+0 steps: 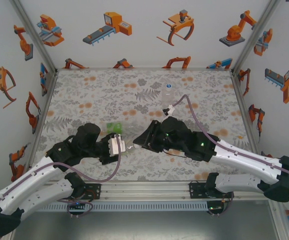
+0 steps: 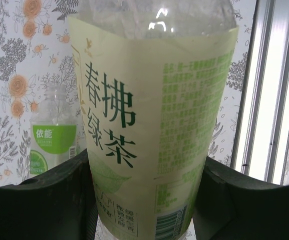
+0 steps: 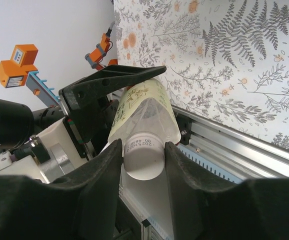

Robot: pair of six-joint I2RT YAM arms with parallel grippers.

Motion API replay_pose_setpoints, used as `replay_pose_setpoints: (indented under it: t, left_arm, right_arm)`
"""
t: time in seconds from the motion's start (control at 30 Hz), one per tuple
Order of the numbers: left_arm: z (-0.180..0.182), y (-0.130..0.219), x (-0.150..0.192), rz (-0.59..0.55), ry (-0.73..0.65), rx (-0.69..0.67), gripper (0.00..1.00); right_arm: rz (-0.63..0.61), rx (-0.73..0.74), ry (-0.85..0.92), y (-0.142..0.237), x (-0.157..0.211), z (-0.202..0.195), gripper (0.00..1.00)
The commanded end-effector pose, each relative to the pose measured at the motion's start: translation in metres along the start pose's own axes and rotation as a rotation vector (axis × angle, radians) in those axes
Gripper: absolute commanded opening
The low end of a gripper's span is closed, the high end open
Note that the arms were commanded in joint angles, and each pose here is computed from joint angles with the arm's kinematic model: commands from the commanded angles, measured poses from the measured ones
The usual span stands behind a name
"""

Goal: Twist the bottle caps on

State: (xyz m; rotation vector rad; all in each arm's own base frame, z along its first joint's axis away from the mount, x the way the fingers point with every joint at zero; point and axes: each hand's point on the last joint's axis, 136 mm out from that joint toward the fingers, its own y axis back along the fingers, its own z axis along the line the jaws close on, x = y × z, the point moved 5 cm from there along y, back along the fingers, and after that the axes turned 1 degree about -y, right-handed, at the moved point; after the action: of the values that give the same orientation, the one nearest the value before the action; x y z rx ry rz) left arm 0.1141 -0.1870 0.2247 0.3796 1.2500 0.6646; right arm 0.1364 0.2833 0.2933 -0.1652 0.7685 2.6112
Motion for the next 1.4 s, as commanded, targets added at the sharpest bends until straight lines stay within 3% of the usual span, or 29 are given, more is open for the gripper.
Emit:
replay_pose_setpoints:
  t: [0.0,0.1,0.3,0.4,0.47,0.93,1.37]
  left_arm:
    - [0.005,0.007,-0.012,-0.047,0.002,-0.032,0.05]
    - [0.006,0.007,-0.012,-0.048,0.004,-0.044,0.16]
    - [0.007,0.009,-0.013,-0.06,0.014,-0.059,0.57]
    - [0.01,0.01,-0.013,-0.062,0.023,-0.082,0.83]
    - [0.011,0.011,-0.012,-0.063,0.025,-0.1,0.92]
    - [0.016,0.014,-0.009,-0.051,0.037,-0.159,0.97]
    - [0.017,0.01,-0.006,-0.031,0.031,-0.15,0.97]
  right_arm:
    - [-0.001,-0.018,-0.017,-0.001,0.0,0.002,0.36]
    - [-0.005,-0.025,-0.016,-0.001,-0.001,0.004,0.29]
    - [-0.023,-0.016,0.017,-0.001,-0.009,0.004,0.11]
    - [-0.035,0.029,0.055,0.001,-0.02,0.0,0.08]
    - [-0.045,0.08,0.087,0.003,-0.03,-0.006,0.07]
    - [-0.095,0.526,0.387,0.041,-0.166,-0.039,0.04]
    - [-0.007,0.721,0.5,0.001,-0.254,-0.058,0.03]
